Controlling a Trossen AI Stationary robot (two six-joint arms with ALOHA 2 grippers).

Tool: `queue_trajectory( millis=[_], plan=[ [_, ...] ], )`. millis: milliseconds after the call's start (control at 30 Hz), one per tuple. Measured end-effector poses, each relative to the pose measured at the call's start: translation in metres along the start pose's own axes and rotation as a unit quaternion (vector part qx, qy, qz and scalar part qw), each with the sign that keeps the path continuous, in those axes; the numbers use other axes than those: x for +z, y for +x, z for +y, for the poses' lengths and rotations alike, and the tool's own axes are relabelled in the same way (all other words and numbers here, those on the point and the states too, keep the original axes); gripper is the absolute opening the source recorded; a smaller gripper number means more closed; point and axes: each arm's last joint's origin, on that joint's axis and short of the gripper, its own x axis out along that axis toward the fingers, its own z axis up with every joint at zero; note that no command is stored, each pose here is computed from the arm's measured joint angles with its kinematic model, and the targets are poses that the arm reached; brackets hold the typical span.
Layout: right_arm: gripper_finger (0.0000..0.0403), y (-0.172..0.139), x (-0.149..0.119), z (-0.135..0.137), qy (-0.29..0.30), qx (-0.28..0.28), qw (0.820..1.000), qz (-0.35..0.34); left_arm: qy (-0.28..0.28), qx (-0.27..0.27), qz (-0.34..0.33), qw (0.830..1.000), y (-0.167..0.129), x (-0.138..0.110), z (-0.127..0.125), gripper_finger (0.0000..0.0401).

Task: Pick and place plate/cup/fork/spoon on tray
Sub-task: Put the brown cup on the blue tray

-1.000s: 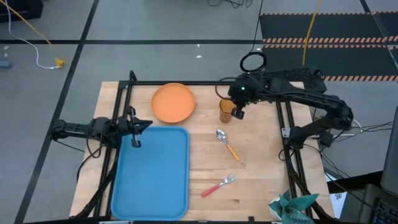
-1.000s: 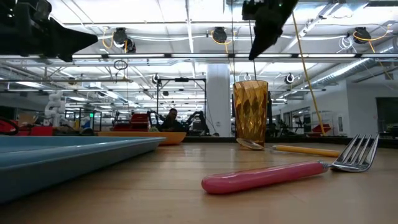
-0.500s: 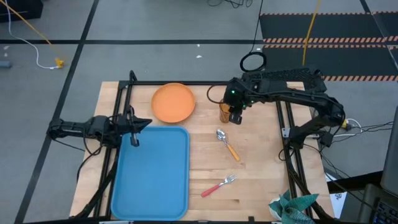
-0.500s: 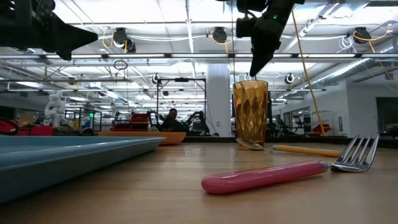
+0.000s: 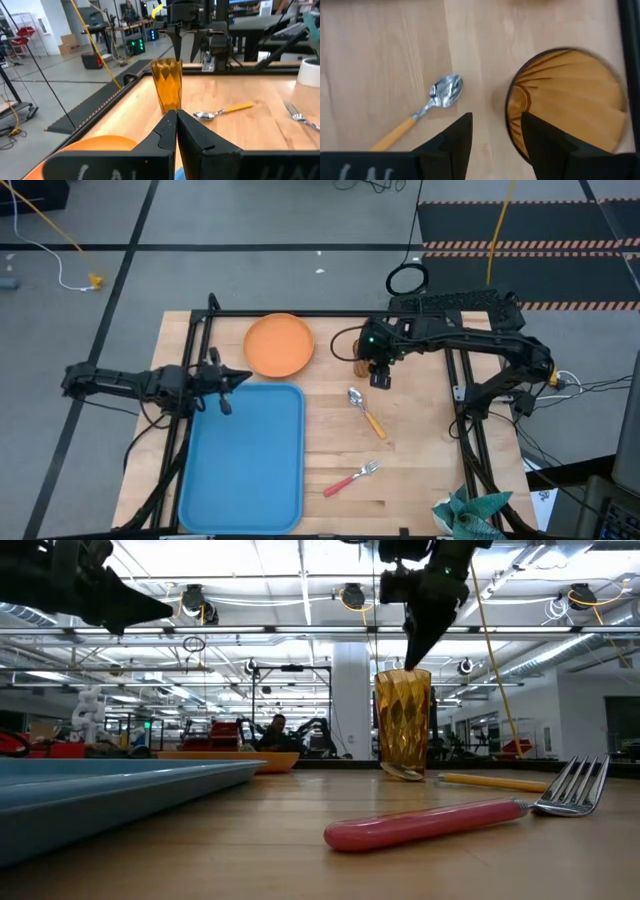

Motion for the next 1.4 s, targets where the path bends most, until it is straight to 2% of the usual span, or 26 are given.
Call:
queue_trajectory(
  millis=[133,400,567,833,1067,1133,1333,1400],
  plan=[
    [0.0162,0.012,-0.006,-0.001,-0.007,-0.035,0.999,0.009,0.002,-0.001,0.013,1.000,0.005,0.004,-0.002,0.0017],
    [0.0157,0.024,-0.013,0.000,-0.016,-0.034,0.999,0.015,0.005,-0.002,0.027,1.000,0.012,0.009,-0.004,0.0017],
    [0.0117,0.022,-0.012,0.001,-0.004,-0.035,0.999,0.007,0.013,-0.002,0.015,1.000,0.015,0.012,-0.005,0.0017],
    [0.0012,0.022,-0.007,0.013,-0.017,-0.029,0.999,-0.013,0.019,0.002,0.003,1.000,0.016,0.014,-0.005,0.0017],
    [0.0015,0.017,-0.001,0.024,-0.026,-0.048,0.998,-0.045,0.020,0.022,0.000,1.000,0.016,0.015,-0.004,0.0017],
    [0.0010,0.014,0.001,0.027,-0.030,-0.047,0.997,-0.058,0.022,0.034,0.001,0.999,0.016,0.015,-0.003,0.0017],
    [0.0006,-0.002,0.006,0.037,-0.019,-0.042,0.992,-0.119,0.056,0.155,0.006,0.986,0.015,0.018,0.004,0.0017],
    [0.0006,-0.009,0.007,0.041,-0.017,-0.040,0.989,-0.143,0.062,0.174,0.006,0.983,0.015,0.019,0.005,0.0017]
  ],
)
